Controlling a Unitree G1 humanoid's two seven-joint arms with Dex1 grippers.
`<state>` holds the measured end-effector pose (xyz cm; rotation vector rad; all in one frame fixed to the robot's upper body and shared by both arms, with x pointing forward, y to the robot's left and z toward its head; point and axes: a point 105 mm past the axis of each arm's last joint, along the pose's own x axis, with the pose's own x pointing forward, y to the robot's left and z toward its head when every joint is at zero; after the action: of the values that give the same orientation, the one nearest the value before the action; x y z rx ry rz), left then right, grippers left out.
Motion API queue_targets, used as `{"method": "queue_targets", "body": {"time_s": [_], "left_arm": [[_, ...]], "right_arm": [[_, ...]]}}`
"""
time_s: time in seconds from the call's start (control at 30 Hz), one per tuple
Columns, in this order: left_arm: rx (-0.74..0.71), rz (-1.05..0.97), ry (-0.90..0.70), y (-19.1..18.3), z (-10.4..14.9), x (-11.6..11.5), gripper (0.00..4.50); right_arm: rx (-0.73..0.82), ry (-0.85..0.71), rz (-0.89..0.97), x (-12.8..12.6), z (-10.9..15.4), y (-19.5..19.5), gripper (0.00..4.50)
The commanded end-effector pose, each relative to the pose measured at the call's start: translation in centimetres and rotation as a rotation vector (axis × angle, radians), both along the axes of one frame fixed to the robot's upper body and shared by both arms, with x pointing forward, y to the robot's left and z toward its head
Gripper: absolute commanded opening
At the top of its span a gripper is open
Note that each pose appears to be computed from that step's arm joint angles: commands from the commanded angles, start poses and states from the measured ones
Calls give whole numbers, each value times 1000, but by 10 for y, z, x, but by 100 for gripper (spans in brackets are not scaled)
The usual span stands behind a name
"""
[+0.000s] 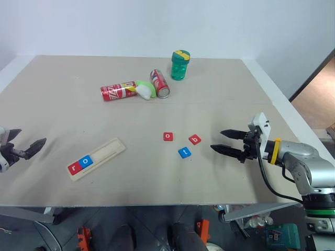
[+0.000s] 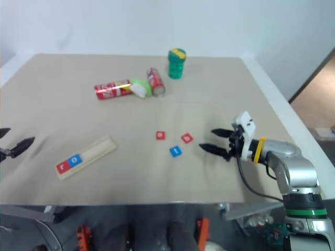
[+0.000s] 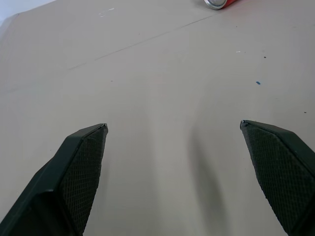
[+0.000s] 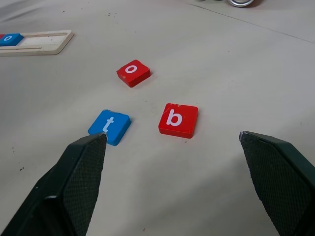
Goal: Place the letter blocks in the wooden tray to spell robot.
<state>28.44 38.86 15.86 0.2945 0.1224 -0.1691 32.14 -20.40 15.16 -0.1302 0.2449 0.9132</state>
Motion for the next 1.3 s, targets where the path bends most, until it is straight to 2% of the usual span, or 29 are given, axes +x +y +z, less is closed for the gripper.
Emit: {"method": "queue_targets", "body": {"time_s": [0.03, 0.4, 0.57, 0.73, 0.9, 1.1, 1.3], "left_arm": [[20, -17, -42, -7, 10, 5, 450], [10, -111, -51, -29, 19, 11, 450], [-30, -292, -16, -74, 26, 12, 450], [-55, -481, 137, -124, 7, 2, 450], [12, -569, 262, -147, -17, -1, 450], [72, -594, 322, -149, -33, 6, 450], [109, -594, 323, -147, -37, 15, 450]], "right_arm": [[-16, -52, 1, 0, 6, 1, 444], [-32, -86, 14, 2, 6, 4, 444], [-34, -108, 56, 5, 9, 11, 444], [-43, -135, 97, 9, 12, 25, 444], [-10, -154, 175, 9, 16, 45, 444], [57, -186, 346, -2, 28, 77, 444], [36, -217, 403, -1, 34, 92, 444]]}}
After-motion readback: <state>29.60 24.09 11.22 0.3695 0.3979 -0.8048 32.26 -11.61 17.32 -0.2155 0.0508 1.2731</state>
